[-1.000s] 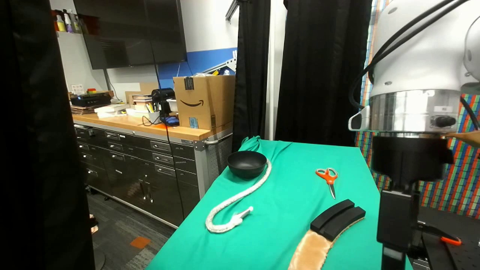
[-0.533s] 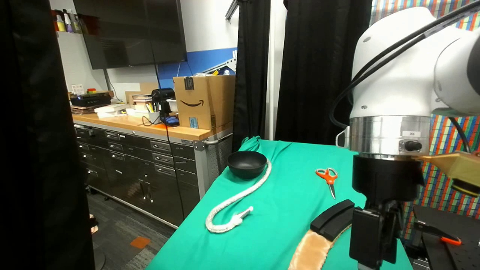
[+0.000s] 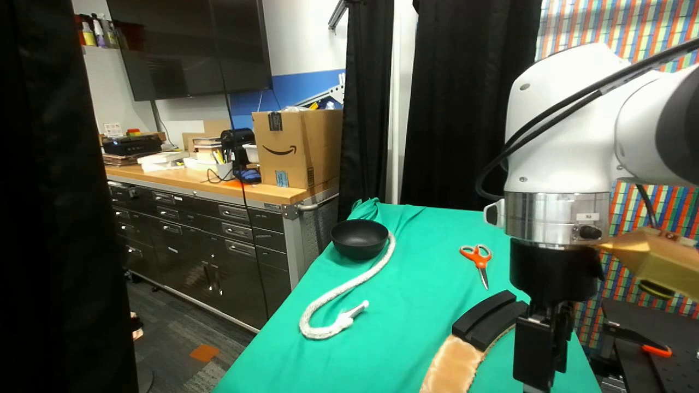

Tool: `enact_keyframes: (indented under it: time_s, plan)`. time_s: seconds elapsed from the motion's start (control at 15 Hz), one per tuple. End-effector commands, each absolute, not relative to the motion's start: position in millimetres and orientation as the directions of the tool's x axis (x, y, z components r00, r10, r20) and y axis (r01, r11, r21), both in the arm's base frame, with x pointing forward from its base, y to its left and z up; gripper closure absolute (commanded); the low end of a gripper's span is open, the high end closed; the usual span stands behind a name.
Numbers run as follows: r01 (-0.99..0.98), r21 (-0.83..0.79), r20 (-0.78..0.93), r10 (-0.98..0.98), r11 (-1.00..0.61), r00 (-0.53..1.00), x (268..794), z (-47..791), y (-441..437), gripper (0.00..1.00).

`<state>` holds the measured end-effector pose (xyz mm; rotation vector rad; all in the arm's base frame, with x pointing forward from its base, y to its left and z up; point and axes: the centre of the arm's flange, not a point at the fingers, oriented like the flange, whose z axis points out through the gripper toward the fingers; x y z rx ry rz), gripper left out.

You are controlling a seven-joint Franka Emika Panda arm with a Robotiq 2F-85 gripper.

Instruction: Put the silver tape in the black bowl

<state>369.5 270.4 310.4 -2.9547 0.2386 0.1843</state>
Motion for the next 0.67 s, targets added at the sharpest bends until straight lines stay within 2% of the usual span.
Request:
enact_keyframes:
  time_s: [0.0, 0.6]
  plan:
    - [-0.119, -0.127, -0.131, -0.103, -0.985, 0.986, 368, 293, 264, 0.0]
    - [-0.136, -0.098, -0.186, -0.117, -0.986, 0.976, 368, 259, 270, 0.0]
